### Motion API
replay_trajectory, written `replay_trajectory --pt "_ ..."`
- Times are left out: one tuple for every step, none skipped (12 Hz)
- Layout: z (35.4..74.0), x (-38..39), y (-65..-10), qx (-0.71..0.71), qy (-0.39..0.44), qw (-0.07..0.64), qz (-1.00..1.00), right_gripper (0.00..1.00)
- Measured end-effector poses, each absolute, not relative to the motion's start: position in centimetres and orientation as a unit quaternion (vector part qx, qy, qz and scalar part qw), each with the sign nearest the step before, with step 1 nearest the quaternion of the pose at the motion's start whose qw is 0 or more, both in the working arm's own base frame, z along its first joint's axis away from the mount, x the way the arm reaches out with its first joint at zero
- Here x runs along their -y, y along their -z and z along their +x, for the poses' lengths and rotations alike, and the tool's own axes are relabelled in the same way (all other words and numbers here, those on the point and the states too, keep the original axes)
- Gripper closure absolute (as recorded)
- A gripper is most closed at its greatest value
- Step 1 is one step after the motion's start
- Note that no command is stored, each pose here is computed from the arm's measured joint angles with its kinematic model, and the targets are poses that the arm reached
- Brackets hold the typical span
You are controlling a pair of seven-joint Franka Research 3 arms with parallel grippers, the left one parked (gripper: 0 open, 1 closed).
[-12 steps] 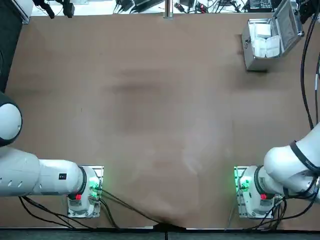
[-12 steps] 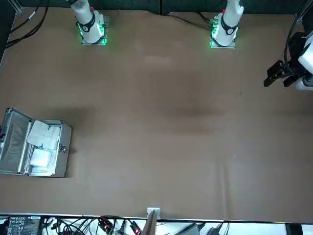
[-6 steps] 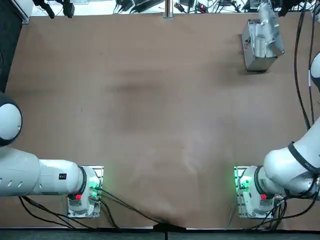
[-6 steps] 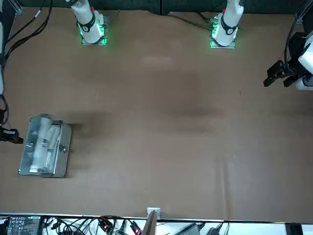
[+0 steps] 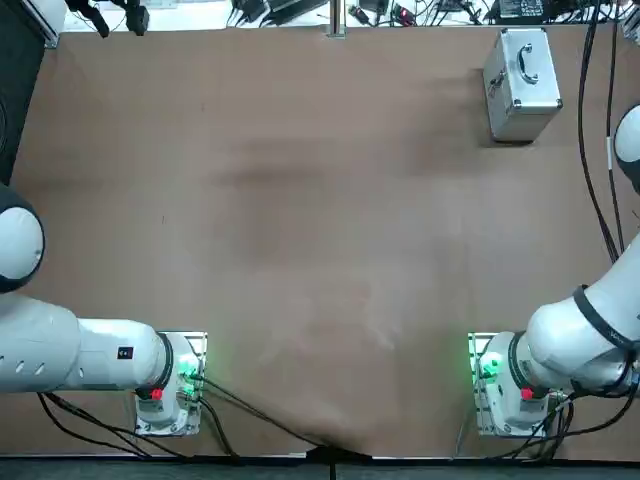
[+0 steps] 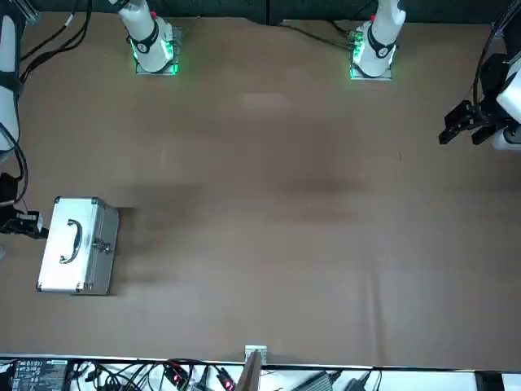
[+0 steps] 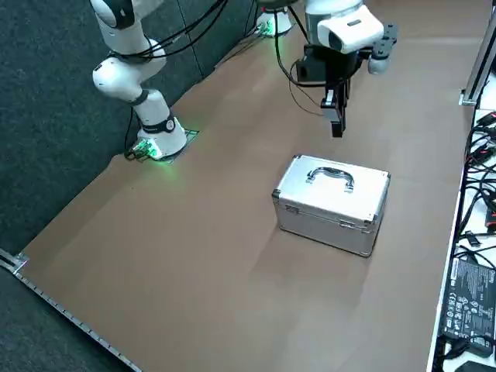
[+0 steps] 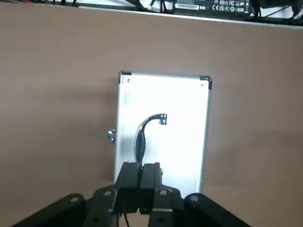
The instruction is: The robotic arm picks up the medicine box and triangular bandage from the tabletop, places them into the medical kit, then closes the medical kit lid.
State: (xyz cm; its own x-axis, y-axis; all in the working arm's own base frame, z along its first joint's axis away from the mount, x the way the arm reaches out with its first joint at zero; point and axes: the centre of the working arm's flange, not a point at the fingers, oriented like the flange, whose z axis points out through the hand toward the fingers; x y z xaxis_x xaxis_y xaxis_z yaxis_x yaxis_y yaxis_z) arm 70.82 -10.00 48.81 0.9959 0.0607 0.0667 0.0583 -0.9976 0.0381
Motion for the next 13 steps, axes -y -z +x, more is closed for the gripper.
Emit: replay_trajectory --pt "70.2 10.0 -49.7 -0.029 -0.027 0.018 0.999 0.97" --pt "69.9 9.9 -50.3 -0.028 -0.023 0.016 0.999 0.97" --pt "69.5 9.6 -50.9 -0.028 -0.019 0.010 0.999 0.92" --pt "69.1 9.3 -51.6 -0.027 -0.015 0.001 1.000 0.83" --pt "68.6 8.8 -52.4 -0.027 -0.012 -0.010 1.000 0.82" --pt "68.2 8.4 -53.4 -0.028 -0.012 -0.018 0.999 0.79" --pt "67.7 7.8 -54.3 -0.030 -0.012 -0.023 0.999 0.69" --pt "67.2 7.2 -55.2 -0.034 -0.007 -0.025 0.999 0.58" --pt "66.5 6.6 -55.9 -0.035 0.005 -0.027 0.999 0.47" --pt "65.7 6.2 -56.4 -0.036 0.019 -0.028 0.999 0.36" --pt "65.0 6.0 -56.8 -0.037 0.035 -0.030 0.998 0.24" --pt "64.5 5.9 -57.1 -0.037 0.046 -0.031 0.998 0.12" --pt "64.0 5.8 -57.5 -0.037 0.053 -0.031 0.997 0.01"
